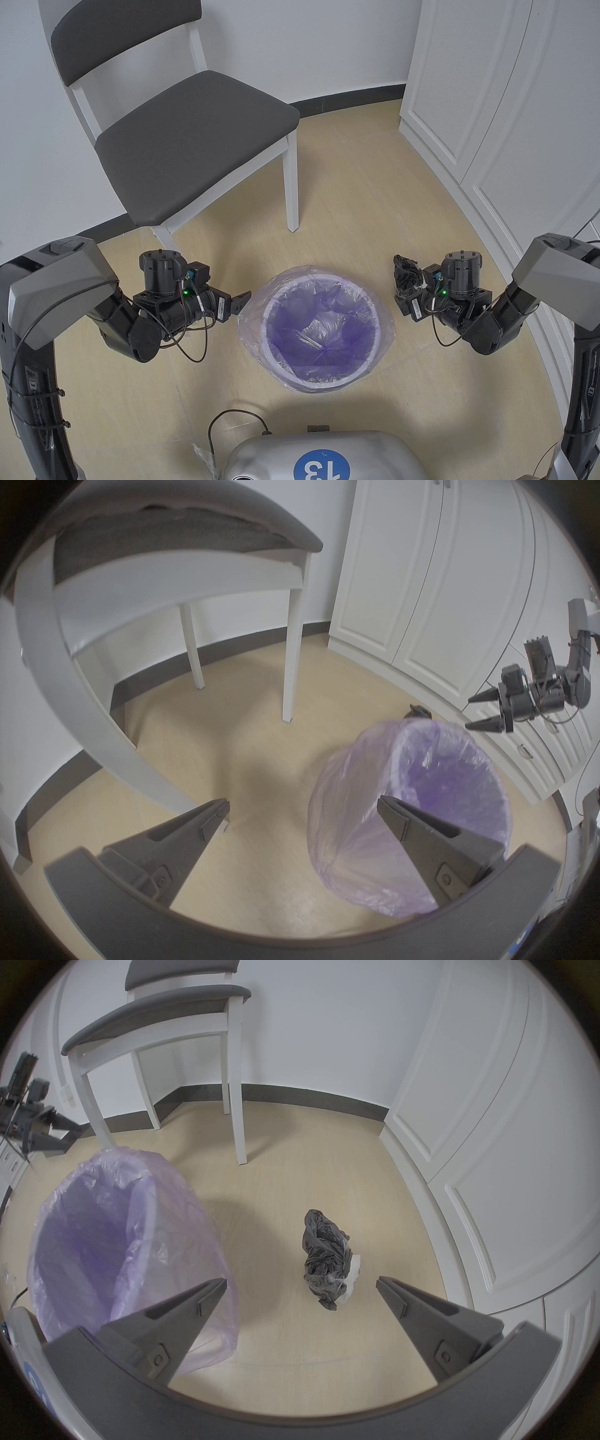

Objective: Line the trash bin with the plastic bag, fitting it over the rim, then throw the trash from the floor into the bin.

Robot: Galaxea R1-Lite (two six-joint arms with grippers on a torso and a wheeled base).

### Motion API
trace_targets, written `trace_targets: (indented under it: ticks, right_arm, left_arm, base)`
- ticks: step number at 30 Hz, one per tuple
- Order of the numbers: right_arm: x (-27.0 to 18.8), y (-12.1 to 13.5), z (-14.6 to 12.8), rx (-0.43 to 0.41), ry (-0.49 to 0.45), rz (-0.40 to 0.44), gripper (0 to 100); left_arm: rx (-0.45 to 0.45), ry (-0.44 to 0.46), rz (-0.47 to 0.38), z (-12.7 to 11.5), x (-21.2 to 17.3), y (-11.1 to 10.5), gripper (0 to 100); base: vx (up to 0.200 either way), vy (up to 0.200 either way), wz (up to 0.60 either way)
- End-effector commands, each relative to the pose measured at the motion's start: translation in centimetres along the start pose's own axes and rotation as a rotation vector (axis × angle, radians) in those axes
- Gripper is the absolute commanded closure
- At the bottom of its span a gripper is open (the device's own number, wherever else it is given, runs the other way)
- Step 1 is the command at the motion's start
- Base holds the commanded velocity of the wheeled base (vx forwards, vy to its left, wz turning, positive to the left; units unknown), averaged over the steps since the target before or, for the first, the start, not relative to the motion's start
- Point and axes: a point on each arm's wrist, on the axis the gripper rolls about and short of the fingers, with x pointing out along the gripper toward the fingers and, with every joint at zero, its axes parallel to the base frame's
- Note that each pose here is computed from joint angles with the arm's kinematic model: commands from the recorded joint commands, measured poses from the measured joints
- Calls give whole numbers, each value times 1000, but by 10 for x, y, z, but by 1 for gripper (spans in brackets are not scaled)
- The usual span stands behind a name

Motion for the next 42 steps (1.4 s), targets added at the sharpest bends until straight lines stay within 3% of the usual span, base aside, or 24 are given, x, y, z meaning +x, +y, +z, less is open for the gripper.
trace_targets:
  ticks: [1, 8, 15, 21, 23, 30, 36, 42]
  right_arm:
    - [-3, 4, -10, -22, 41, 17, 0]
    - [13, 16, -38, -60, 115, 101, 0]
    - [28, 26, -47, -95, 110, 211, 0]
    - [79, 13, -59, -127, 114, 199, 0]
    - [87, 7, -54, -117, 109, 220, 0]
    - [124, -9, -39, -100, 50, 174, 0]
    - [120, -11, -38, -92, 64, 177, 0]
    - [67, -21, -24, -91, 28, 164, 0]
  left_arm:
    - [4, -14, -1, 6, 1, -2, 0]
    - [-5, 19, 7, -8, -1, 1, 0]
    - [-37, 32, 19, -13, -5, 6, 0]
    - [-40, 28, 39, -23, -1, 5, 0]
    - [-40, 38, 54, -26, 1, 4, 0]
    - [-37, 60, 53, -33, 5, -4, 0]
    - [-35, 48, 57, -33, 3, -4, 0]
    - [-46, 24, 64, -37, -3, -4, 0]
  base:
    - [0, 0, 0]
    - [0, 0, 0]
    - [0, 0, 0]
    - [0, 0, 0]
    - [0, 0, 0]
    - [0, 0, 0]
    - [0, 0, 0]
    - [0, 0, 0]
